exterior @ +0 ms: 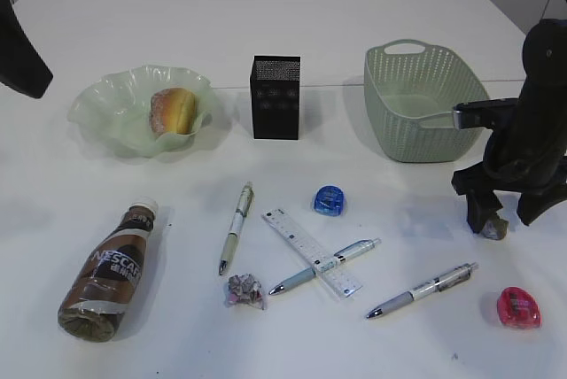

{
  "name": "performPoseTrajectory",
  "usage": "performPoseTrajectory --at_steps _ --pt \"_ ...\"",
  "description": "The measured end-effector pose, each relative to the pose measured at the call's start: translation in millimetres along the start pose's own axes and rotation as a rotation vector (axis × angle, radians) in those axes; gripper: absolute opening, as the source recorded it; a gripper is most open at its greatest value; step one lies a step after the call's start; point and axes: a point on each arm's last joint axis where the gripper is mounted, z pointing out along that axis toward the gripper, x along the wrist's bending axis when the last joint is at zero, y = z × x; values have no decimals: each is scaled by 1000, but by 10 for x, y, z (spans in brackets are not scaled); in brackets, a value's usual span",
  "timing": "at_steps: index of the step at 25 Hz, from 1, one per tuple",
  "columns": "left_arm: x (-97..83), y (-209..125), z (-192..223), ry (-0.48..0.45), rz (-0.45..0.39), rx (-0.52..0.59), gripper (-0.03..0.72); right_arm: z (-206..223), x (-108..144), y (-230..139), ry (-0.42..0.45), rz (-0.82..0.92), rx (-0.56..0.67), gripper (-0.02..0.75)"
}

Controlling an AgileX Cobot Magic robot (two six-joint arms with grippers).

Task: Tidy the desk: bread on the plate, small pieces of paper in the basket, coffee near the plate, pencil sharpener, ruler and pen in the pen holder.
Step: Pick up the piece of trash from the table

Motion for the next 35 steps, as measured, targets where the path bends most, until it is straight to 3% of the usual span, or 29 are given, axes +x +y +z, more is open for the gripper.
performPoseTrajectory --at_steps 24,35 --pt "0 0 0 0 0 0 474 86 1 17 1 0 7 567" --pt "-4 0 0 -4 -1 0 474 86 1 27 0 0 -5 340"
